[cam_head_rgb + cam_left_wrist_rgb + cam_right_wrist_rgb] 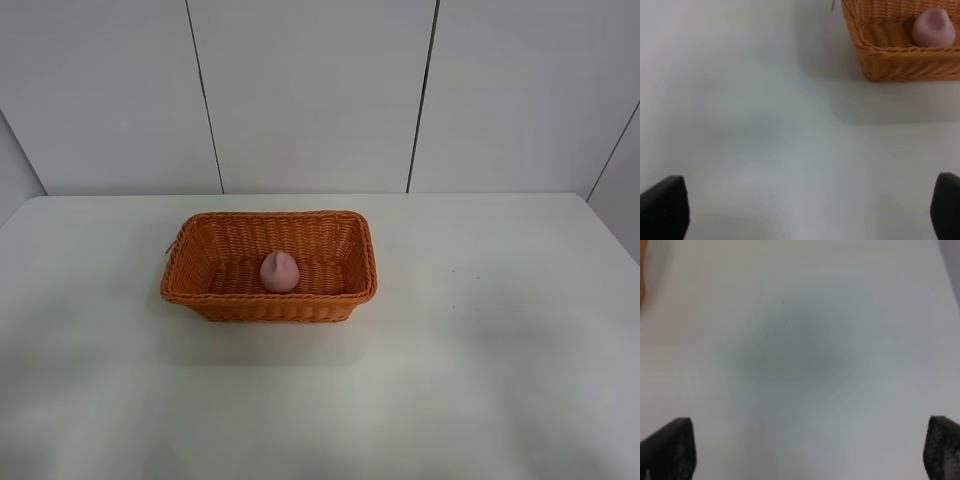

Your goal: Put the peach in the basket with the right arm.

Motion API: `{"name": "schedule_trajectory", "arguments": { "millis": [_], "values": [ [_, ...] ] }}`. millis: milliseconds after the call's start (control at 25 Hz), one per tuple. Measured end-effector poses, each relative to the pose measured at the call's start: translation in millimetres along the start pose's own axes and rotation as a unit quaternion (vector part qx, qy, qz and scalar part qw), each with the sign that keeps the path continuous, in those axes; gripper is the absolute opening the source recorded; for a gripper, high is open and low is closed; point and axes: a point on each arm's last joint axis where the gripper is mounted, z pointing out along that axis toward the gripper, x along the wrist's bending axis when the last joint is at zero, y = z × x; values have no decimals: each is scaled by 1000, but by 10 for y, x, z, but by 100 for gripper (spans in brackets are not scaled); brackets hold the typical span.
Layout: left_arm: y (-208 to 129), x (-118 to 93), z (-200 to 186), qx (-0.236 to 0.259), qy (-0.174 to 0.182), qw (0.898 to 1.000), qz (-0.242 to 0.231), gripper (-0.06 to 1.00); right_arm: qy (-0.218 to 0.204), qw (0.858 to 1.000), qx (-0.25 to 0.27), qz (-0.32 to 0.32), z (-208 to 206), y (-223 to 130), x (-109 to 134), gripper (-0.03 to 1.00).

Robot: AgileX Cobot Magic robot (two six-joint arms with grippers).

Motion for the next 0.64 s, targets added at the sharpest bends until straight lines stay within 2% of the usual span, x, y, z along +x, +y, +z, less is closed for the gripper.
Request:
{"name": "schedule_trajectory", "arguments": {
  "millis": [160, 640],
  "values": [
    [0, 0, 0, 0, 0, 1000, 0, 99, 1, 999, -45, 0, -118, -74, -2, 70],
    [0, 0, 0, 0, 0, 1000, 0, 99, 2, 999, -45, 0, -119, -77, -2, 70]
  ]
}}
